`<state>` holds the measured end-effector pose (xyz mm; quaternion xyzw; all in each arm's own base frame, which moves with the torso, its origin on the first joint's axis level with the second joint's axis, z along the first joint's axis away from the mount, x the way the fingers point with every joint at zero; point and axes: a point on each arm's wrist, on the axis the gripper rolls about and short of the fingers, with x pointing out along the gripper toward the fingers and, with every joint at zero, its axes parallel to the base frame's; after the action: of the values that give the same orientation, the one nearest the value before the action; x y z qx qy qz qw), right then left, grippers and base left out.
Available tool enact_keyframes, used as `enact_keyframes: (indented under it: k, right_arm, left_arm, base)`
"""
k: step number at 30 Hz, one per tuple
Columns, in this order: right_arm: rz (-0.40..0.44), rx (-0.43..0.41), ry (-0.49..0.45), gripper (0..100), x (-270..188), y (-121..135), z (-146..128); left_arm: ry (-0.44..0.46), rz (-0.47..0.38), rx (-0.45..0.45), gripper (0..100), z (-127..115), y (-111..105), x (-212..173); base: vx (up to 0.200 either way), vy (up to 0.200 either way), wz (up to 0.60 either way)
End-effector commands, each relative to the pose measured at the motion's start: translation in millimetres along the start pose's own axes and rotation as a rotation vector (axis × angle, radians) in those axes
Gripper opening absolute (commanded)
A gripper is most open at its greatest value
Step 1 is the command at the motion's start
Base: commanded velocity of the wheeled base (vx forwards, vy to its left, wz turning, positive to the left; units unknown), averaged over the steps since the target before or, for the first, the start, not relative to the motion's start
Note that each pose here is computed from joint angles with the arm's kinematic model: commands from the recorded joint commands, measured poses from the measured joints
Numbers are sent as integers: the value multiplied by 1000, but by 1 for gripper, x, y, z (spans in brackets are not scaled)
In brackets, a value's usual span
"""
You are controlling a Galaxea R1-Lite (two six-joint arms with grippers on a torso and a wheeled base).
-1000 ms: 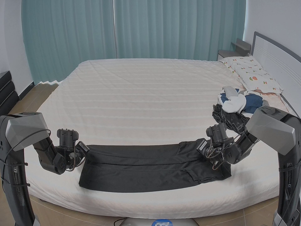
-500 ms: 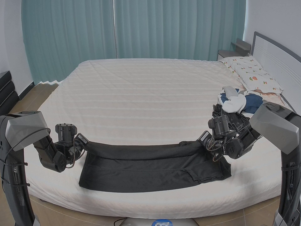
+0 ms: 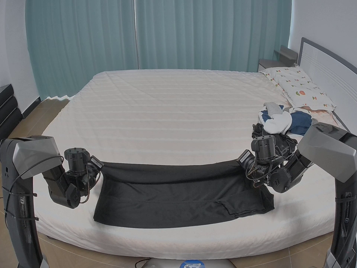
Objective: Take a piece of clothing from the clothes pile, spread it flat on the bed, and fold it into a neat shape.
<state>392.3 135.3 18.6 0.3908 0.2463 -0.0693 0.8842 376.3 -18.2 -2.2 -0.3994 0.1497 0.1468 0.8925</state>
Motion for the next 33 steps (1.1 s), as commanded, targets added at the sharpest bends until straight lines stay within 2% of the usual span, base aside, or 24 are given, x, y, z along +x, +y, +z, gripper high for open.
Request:
enact_keyframes:
  k: [1,8,11,14,24,30,33]
  right_arm:
    - [-19,-18,13,0,-2,-6,-3]
    - [24,-13,-3,0,-1,3,3]
    - [73,12,-71,0,7,13,24]
    - [117,34,-124,0,10,18,38]
    - [21,-17,-33,0,10,-13,13]
    - [-24,-74,10,0,3,-28,2]
    - [-43,-93,29,0,0,-33,-2]
  left_arm:
    - [13,13,3,0,-4,6,0]
    - [-1,-16,-3,0,-1,1,2]
    - [-31,-49,-18,0,6,-8,7]
    - [-43,-45,-27,0,9,-6,9]
    - [-48,-46,-14,0,2,6,7]
    - [13,-29,100,0,-10,24,-10]
    - [50,-40,126,0,-14,30,-18]
  base:
    - [0,0,0]
    - [0,0,0]
    - [0,0,0]
    - [0,0,0]
    - [0,0,0]
    - [0,0,0]
    - [0,0,0]
